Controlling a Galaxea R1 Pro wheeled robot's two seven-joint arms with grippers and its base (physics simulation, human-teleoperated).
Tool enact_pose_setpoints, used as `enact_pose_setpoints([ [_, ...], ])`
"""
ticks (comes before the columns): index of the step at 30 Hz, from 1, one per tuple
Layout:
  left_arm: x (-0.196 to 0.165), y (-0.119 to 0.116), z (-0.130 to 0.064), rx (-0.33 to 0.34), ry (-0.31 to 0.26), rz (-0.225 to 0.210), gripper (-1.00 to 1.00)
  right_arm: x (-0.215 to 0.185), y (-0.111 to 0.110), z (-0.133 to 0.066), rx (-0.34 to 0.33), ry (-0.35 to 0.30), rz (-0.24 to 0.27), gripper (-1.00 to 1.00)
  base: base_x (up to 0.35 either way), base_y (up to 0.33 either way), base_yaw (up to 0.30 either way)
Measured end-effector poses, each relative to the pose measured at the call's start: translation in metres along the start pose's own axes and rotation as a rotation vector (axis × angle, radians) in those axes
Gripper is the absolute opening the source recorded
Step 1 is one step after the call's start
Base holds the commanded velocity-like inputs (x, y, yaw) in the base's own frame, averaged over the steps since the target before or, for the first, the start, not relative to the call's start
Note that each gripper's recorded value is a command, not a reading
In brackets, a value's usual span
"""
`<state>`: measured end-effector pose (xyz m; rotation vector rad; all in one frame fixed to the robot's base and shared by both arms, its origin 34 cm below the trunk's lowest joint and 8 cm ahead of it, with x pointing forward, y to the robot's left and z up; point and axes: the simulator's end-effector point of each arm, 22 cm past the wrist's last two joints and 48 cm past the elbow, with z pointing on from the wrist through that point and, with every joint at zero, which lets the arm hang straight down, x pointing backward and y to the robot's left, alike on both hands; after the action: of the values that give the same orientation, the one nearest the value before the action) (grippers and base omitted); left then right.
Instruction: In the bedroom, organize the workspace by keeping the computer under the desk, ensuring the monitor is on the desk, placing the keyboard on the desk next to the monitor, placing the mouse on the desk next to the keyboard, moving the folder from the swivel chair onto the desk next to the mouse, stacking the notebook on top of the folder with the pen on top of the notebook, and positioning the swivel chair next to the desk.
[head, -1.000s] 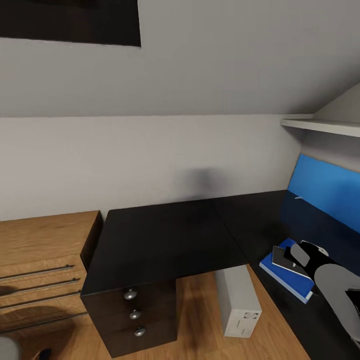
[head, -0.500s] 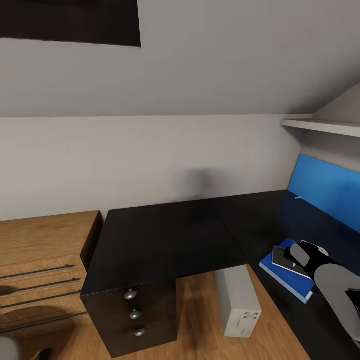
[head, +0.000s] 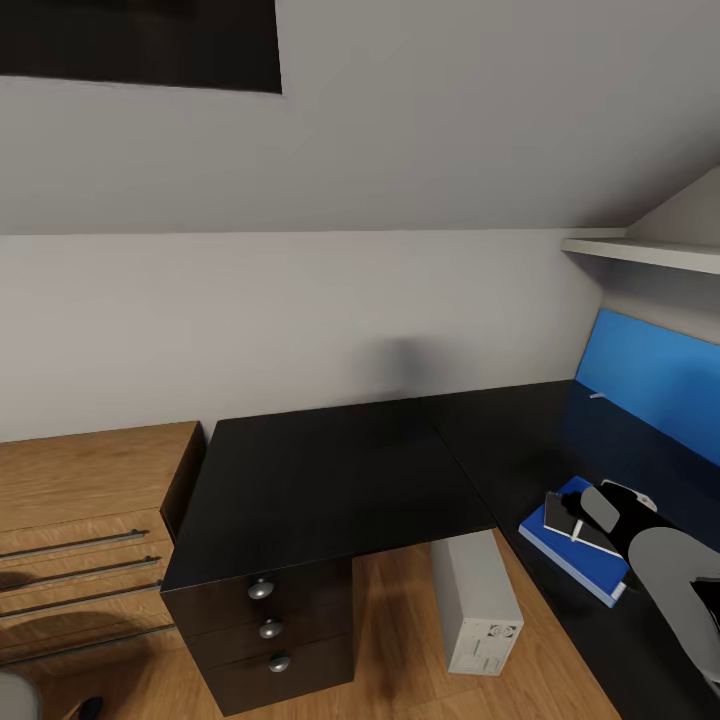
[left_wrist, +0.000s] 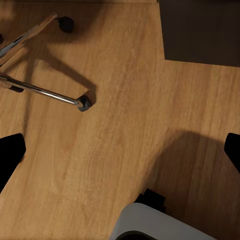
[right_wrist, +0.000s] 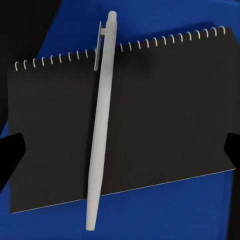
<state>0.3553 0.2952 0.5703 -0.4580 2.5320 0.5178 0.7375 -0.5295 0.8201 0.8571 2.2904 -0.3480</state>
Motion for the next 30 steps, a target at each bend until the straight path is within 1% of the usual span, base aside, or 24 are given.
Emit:
enact_pose_setpoints([
  [6,0.001,0.0,0.0,0.0,0.002,0.0,1.0,-0.007,0.003,-0.001,-0.008,-0.02,0.006,1.0,0.0,0.0,0.0],
  [11,0.001,0.0,0.0,0.0,0.003,0.0,1.0,-0.038,0.017,-0.012,-0.041,-0.092,0.019,1.0,0.0,0.0,0.0],
  [14,0.001,0.0,0.0,0.001,0.003,0.0,1.0,-0.061,0.028,-0.022,-0.067,-0.143,0.026,1.0,0.0,0.0,0.0],
  [19,0.001,0.0,0.0,0.0,0.004,0.001,1.0,-0.077,0.037,-0.033,-0.093,-0.194,0.026,1.0,0.0,0.0,0.0],
  [21,0.001,0.0,0.0,0.0,0.004,0.002,1.0,-0.078,0.038,-0.034,-0.088,-0.2,0.027,1.0,0.0,0.0,0.0],
  [24,0.001,0.0,0.0,0.0,0.004,0.002,1.0,-0.082,0.036,-0.041,-0.049,-0.223,0.033,1.0,0.0,0.0,0.0],
  [26,0.001,0.0,0.0,0.0,0.004,0.002,1.0,-0.081,0.033,-0.046,-0.022,-0.247,0.035,1.0,0.0,0.0,0.0],
  [27,0.001,0.0,0.0,0.0,0.004,0.002,1.0,-0.08,0.032,-0.051,-0.012,-0.27,0.035,1.0,0.0,0.0,0.0],
  [30,0.001,0.0,0.0,0.0,0.004,0.002,1.0,-0.075,0.031,-0.06,-0.011,-0.299,0.027,1.0,0.0,0.0,0.0],
])
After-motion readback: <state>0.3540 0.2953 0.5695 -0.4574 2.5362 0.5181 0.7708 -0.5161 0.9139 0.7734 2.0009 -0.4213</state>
